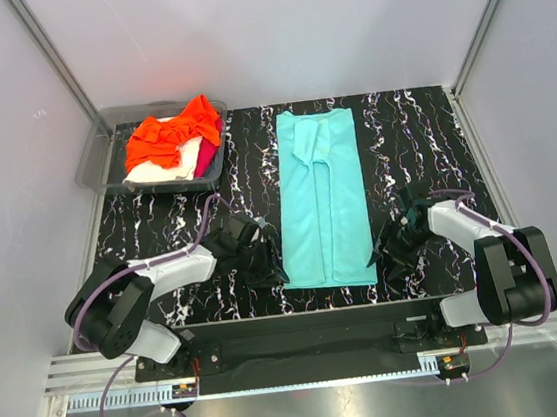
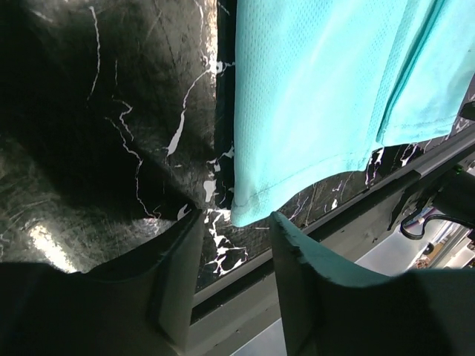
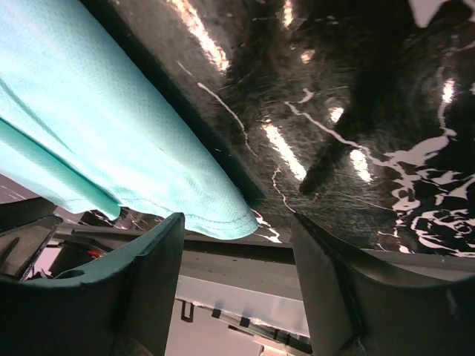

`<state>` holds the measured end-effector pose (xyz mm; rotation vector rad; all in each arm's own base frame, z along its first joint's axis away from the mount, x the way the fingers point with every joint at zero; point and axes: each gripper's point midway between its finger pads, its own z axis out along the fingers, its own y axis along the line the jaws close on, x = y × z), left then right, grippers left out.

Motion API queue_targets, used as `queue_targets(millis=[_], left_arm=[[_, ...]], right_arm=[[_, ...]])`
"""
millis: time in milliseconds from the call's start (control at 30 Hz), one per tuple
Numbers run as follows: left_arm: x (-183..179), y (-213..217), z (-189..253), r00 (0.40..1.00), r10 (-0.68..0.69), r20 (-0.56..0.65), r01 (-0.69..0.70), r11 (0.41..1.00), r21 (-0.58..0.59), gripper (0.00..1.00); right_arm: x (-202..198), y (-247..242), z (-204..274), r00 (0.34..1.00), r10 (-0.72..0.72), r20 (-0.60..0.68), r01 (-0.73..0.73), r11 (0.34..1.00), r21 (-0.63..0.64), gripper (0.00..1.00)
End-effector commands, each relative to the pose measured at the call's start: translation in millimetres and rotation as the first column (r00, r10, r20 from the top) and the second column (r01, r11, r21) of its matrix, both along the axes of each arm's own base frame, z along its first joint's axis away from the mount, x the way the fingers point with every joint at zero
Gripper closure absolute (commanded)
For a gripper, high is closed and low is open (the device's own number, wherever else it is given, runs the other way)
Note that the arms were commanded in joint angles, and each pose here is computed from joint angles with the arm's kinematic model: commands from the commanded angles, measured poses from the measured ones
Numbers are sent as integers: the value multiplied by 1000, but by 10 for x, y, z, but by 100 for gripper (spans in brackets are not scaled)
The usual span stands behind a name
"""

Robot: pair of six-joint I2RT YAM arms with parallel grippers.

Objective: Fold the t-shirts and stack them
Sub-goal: Fold the tshirt

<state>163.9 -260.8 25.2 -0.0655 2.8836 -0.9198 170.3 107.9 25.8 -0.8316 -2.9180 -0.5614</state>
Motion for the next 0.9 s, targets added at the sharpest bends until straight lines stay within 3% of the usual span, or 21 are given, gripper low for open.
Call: queue_targets(millis=[0, 167, 500, 600, 867], left_arm=[[12, -9, 37, 1000, 8, 21, -8, 1000, -18, 52], [43, -72, -4, 1000, 6, 3, -6, 1000, -27, 52], [85, -123, -117, 1000, 10, -27, -11, 1000, -17, 62], [85, -124, -132, 999, 13, -31, -13, 1000, -15, 67], [50, -87, -160, 999, 12, -34, -12, 1000, -8, 70]], right_arm=[[71, 86, 30, 999, 39, 27, -39, 999, 15, 34], [63, 109, 6, 998, 69, -8, -69, 998, 16, 36], [83, 128, -8, 995, 87, -39, -87, 996, 7, 38], [93, 136, -11, 995, 91, -43, -90, 996, 11, 43], [134, 168, -17, 991, 120, -60, -119, 992, 33, 51]])
